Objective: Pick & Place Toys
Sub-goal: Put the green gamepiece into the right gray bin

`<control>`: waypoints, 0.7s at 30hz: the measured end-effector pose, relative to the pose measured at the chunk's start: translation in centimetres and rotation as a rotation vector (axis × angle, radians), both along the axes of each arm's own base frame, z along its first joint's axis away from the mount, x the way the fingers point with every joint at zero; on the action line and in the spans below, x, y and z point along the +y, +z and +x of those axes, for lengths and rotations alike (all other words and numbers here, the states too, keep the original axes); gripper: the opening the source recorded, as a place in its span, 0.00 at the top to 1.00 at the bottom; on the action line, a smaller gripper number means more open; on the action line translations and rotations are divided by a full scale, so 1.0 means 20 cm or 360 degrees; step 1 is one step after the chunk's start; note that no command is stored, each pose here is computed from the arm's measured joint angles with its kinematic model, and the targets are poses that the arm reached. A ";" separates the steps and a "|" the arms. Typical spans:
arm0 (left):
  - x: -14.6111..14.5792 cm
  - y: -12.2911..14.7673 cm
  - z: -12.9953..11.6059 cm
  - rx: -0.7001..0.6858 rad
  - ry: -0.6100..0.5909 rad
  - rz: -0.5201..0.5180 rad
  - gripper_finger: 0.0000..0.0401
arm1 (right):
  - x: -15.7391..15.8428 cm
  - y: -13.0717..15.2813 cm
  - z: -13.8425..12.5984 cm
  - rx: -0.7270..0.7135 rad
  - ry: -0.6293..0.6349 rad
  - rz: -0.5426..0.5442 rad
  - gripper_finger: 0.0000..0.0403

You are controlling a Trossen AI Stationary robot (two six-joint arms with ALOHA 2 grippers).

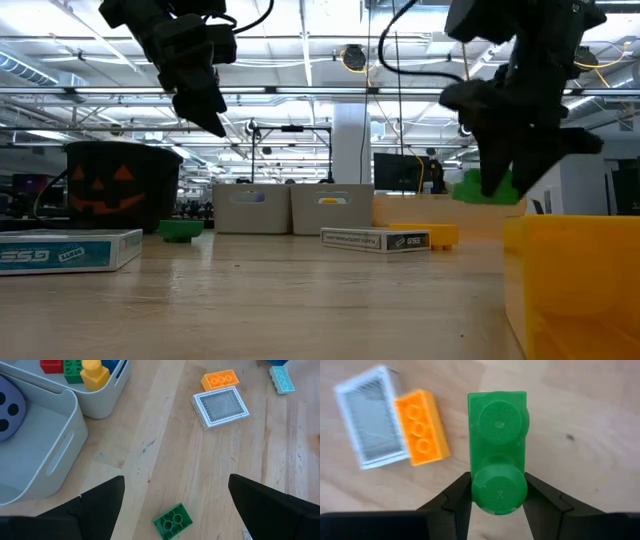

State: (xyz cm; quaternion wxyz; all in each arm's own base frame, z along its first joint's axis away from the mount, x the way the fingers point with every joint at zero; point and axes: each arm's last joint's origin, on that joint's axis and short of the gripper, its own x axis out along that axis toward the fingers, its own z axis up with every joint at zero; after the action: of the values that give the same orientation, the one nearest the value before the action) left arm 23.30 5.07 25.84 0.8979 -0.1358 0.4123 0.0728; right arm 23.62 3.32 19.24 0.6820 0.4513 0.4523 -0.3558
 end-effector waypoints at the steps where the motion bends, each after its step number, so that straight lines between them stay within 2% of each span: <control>1: 0.00 0.00 0.00 -0.0001 0.0003 0.0001 0.10 | -0.01 0.02 0.00 -0.0045 0.0023 -0.0006 0.66; 10: 0.02 0.02 0.02 -0.0085 0.0001 0.0019 0.10 | -0.11 0.21 0.00 -0.0447 0.0156 -0.0109 0.66; 16: 0.03 0.09 0.03 -0.0156 -0.0039 0.0062 0.10 | -0.18 0.40 0.09 -0.0658 0.0299 -0.0293 0.67; 21: 0.06 0.19 0.04 -0.0259 -0.0062 0.0040 0.10 | -0.25 0.59 0.14 -0.0716 0.0431 -0.0476 0.67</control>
State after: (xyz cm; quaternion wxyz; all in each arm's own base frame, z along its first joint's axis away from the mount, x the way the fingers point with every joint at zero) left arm 24.12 6.34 29.63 0.9314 -0.1221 0.3395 0.0492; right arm 26.41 -1.74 31.13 0.8653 0.3489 0.2885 -0.2153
